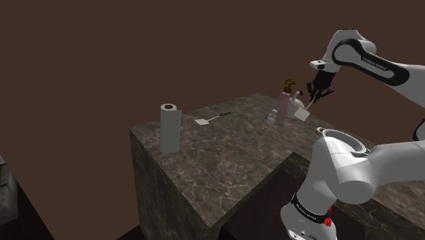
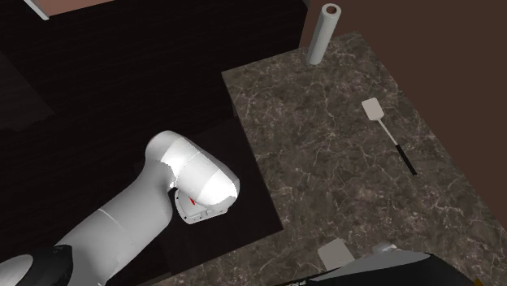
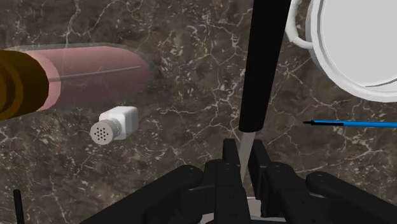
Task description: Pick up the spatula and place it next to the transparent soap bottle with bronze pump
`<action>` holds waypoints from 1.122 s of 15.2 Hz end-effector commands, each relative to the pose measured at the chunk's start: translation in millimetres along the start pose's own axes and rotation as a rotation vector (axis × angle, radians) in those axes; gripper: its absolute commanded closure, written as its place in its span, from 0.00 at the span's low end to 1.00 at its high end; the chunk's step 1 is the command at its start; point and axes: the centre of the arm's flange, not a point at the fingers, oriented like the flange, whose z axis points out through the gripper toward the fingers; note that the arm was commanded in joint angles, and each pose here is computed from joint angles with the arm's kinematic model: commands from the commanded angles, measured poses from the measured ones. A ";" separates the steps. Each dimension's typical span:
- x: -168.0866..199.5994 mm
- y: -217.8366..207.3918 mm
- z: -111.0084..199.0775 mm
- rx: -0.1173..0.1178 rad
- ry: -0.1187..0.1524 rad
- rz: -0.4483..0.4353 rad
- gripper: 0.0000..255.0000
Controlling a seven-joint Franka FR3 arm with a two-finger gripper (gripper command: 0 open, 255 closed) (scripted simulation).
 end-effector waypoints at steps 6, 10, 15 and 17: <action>3.0 0.8 37.0 0.000 0.000 0.000 1.00; 4.4 0.8 58.1 0.000 0.000 0.000 1.00; 6.2 0.8 84.4 0.000 0.000 0.000 1.00; 6.9 0.8 95.0 0.000 0.000 0.000 1.00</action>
